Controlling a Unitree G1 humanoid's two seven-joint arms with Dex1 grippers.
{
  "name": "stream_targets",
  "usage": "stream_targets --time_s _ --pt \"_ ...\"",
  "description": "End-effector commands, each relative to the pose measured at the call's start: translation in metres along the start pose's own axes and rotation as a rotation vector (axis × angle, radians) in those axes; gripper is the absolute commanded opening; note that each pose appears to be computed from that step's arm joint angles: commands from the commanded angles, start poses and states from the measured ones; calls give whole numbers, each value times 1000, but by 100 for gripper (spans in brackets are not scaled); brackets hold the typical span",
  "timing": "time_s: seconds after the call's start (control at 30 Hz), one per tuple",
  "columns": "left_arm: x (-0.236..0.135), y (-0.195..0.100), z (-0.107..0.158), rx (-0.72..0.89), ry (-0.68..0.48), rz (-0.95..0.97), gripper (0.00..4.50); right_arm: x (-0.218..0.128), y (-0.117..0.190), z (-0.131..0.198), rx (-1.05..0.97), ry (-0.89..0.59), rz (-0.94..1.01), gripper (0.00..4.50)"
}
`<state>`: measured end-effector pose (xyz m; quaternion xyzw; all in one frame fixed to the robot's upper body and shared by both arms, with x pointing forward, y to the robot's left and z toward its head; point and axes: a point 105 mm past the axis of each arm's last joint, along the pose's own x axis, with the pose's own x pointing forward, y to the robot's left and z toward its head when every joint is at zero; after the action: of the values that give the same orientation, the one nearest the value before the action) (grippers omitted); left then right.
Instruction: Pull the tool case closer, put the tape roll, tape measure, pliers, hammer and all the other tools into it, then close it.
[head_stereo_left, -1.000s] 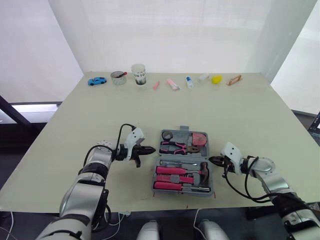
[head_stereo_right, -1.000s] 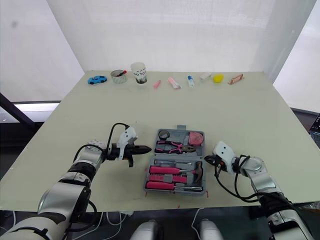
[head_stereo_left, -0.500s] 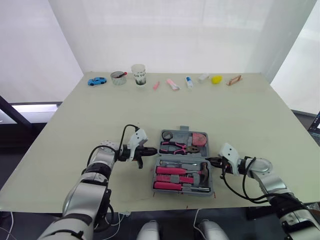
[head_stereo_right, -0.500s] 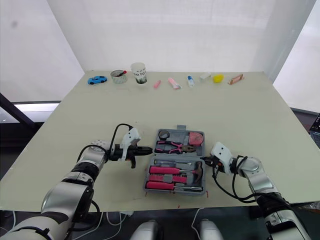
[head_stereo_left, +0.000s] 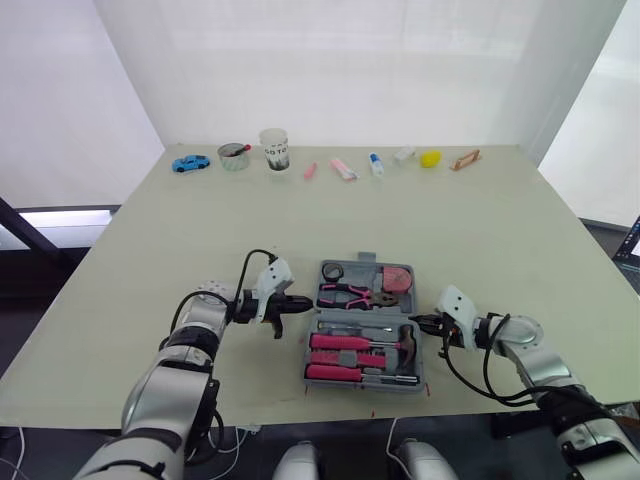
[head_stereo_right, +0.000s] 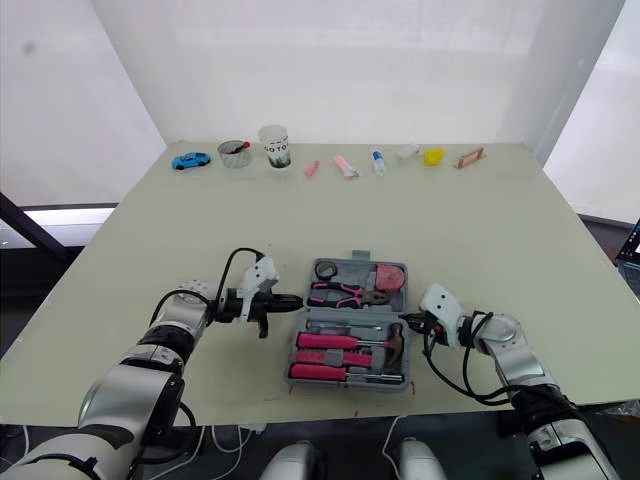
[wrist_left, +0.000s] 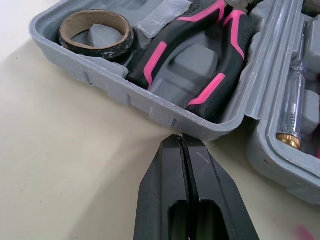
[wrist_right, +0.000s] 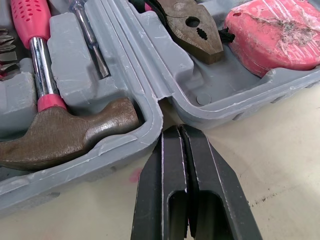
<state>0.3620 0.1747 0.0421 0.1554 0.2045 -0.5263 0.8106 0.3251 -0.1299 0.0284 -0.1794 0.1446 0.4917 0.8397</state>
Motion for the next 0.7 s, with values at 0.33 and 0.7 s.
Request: stream_targets --time_s 0.33,0.7 --pt "-3 -14 -15 -23 42 -82 0 4 0 18 -54 -44 26 4" --pt "8 -21 -8 -23 35 -140 0 3 0 19 -54 -48 24 4"
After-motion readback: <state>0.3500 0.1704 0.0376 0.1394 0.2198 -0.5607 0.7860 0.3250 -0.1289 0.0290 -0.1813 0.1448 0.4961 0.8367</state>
